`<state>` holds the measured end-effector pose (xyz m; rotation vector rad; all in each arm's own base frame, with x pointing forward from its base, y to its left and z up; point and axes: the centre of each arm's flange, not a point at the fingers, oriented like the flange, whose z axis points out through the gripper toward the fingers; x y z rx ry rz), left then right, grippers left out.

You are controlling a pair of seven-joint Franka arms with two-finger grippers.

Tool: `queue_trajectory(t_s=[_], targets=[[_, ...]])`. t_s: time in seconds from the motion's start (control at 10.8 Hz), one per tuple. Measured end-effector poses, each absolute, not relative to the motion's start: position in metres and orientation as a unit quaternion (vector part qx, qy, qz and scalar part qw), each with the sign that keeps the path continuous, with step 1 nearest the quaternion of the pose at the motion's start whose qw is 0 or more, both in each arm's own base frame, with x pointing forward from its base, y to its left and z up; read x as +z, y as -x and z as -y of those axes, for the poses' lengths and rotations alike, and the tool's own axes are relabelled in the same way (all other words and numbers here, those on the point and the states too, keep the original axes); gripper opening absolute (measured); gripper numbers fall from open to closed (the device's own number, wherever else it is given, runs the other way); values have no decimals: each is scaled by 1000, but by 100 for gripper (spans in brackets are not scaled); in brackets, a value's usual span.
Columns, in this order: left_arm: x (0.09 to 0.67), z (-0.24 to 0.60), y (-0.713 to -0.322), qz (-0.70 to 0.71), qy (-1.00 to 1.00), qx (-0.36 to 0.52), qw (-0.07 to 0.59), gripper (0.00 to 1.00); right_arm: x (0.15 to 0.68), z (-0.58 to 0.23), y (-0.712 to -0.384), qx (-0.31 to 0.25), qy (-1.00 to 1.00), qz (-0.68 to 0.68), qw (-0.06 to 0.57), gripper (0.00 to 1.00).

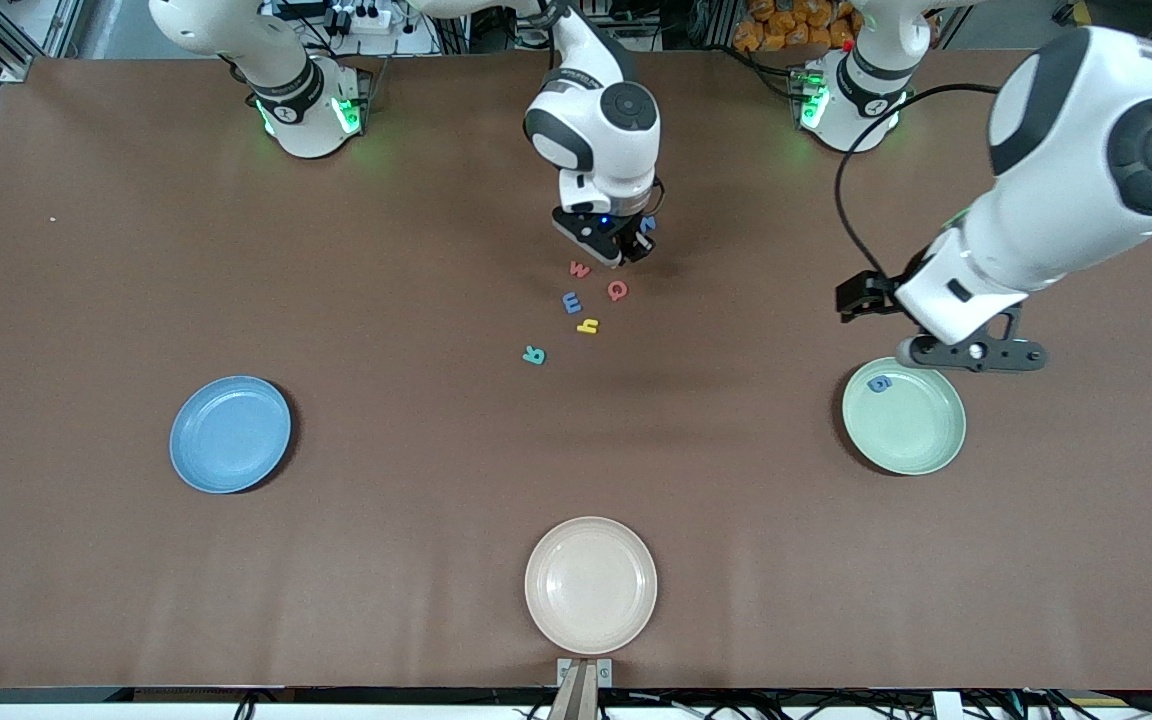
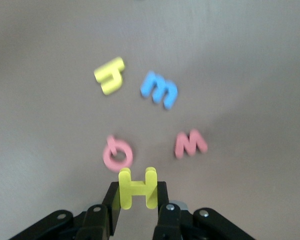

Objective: Sort uppercase to blue plate, lowercase to green plate
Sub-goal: 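Carry the H to the blue plate while the left gripper reaches letters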

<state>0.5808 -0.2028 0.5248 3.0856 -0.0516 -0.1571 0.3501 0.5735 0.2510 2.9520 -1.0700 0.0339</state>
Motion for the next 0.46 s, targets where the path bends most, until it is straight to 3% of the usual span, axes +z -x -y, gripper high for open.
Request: queue_trajectory(t_s=[0.46], targets=[[465, 297, -540, -26, -998, -45, 24, 100, 286, -478, -468, 8, -952, 306, 3, 33]])
